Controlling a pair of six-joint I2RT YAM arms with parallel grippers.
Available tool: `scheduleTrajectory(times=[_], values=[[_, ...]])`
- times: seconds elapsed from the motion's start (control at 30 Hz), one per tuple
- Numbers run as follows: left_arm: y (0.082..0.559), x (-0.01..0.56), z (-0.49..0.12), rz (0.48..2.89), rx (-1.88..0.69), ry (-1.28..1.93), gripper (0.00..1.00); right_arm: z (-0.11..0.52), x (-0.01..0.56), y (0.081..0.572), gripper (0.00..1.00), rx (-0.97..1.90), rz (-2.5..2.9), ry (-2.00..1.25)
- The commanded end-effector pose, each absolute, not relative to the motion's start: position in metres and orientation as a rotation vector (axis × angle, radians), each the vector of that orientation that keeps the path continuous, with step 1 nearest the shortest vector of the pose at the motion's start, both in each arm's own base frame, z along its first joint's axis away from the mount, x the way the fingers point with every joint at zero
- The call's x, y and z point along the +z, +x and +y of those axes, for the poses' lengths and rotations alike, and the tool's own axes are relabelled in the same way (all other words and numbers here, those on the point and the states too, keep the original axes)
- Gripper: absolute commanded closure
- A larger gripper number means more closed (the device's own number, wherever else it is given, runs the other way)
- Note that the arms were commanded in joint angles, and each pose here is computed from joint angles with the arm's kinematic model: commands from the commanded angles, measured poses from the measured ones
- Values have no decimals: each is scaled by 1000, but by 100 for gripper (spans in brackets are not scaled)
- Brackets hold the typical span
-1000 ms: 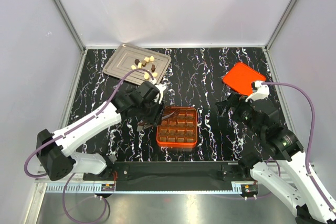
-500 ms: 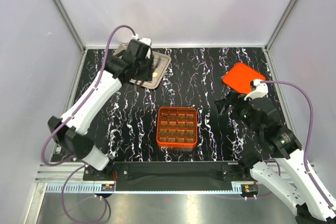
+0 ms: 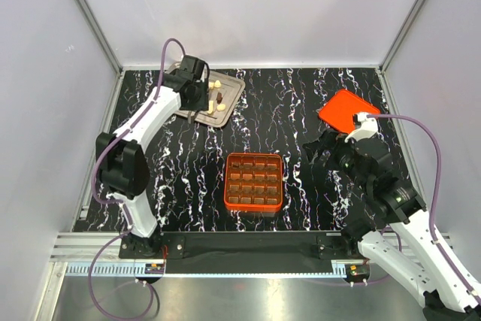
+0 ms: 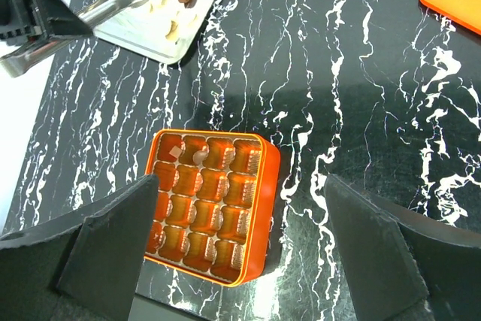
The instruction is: Pack the chocolate
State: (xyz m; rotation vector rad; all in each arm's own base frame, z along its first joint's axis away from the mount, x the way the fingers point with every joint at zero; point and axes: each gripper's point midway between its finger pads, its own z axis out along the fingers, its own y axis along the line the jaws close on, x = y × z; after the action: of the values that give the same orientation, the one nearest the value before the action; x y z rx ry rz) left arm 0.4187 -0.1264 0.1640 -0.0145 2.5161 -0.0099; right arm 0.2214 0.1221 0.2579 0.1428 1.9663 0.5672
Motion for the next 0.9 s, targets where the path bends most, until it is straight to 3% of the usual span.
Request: scheduleTrajectory(times=[0.0, 0.6, 0.87], values=[[449, 174, -153, 2413, -140, 73, 51, 127, 265, 228, 0, 584, 1923, 123], [476, 122, -169, 2486, -147, 189, 55, 123, 262, 235, 0, 520, 1924, 101], [475, 123, -170, 2488, -150, 188, 64, 122, 264, 236, 0, 516, 1918, 104]])
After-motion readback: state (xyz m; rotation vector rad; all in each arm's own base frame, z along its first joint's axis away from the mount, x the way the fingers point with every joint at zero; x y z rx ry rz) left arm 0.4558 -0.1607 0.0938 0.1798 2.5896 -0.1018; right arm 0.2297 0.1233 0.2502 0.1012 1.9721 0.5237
